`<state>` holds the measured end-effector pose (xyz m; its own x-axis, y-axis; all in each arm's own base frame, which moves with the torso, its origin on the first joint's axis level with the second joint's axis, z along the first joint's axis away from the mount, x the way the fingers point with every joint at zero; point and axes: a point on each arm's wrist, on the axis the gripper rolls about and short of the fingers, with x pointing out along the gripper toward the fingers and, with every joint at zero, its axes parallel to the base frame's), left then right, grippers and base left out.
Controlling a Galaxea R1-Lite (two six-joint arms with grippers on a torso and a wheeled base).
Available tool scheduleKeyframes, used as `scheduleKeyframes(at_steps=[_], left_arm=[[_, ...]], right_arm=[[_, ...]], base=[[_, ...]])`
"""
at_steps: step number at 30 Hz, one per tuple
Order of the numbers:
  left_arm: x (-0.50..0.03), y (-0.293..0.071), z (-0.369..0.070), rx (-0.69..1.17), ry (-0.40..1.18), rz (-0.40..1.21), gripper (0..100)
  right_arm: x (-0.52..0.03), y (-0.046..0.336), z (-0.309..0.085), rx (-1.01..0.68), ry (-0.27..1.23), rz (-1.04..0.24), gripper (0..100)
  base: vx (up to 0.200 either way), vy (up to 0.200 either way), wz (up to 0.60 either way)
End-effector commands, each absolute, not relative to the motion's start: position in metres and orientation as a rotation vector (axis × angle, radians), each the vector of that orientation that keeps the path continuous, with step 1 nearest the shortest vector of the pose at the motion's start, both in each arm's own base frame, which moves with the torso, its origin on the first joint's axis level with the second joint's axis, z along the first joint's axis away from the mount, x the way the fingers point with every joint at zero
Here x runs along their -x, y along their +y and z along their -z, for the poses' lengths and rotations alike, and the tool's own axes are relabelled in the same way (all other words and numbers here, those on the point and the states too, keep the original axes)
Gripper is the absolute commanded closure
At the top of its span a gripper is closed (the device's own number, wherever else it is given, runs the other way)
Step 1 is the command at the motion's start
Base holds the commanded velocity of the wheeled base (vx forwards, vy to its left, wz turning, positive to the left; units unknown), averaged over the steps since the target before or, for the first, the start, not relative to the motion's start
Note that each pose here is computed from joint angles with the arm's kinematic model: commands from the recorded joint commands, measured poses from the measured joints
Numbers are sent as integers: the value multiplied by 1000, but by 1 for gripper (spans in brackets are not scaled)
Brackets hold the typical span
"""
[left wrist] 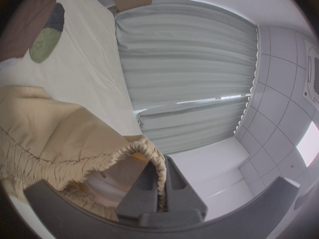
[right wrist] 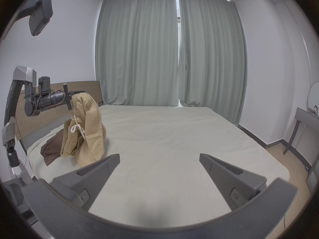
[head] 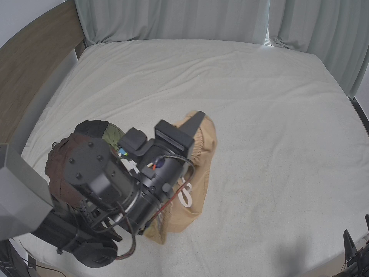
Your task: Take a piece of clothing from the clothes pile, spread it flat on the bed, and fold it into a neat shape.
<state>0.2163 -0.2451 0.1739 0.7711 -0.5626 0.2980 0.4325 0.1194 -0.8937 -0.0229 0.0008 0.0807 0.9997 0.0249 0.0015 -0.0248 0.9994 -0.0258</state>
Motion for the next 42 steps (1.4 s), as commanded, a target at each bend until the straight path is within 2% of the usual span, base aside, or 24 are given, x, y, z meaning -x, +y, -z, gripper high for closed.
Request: scheduleKeyframes(at_steps=[1,8,14,22,28,37,39,42], left_arm=[[-216,-274,-154,1232,197,769,100],[-198,-312,-164,1267,257,967,100],[-188,-334,-165,1273,277,1045,100],[-171,-352,-202,1320,234,1203,100],[-161,-351,-237,1375,164,1266,100],[-154,-304,-304,1484,-20,1322,100],[-158,-298,-299,1480,2,1295,100],[-171,-288,-259,1423,117,1195,100]], right_arm=[[23,1,-75,26,0,-23,0],[23,1,-75,26,0,-23,0],[23,1,-75,26,0,-23,0],[23,1,-75,26,0,-23,0],[23,1,-75,26,0,-23,0],[23,1,-75,28,0,-23,0],[23,1,-75,26,0,-23,0],[23,1,-75,26,0,-23,0]], base=[[0,0,0],[0,0,0],[0,0,0],[0,0,0],[0,0,0],[0,0,0],[0,0,0],[0,0,0]])
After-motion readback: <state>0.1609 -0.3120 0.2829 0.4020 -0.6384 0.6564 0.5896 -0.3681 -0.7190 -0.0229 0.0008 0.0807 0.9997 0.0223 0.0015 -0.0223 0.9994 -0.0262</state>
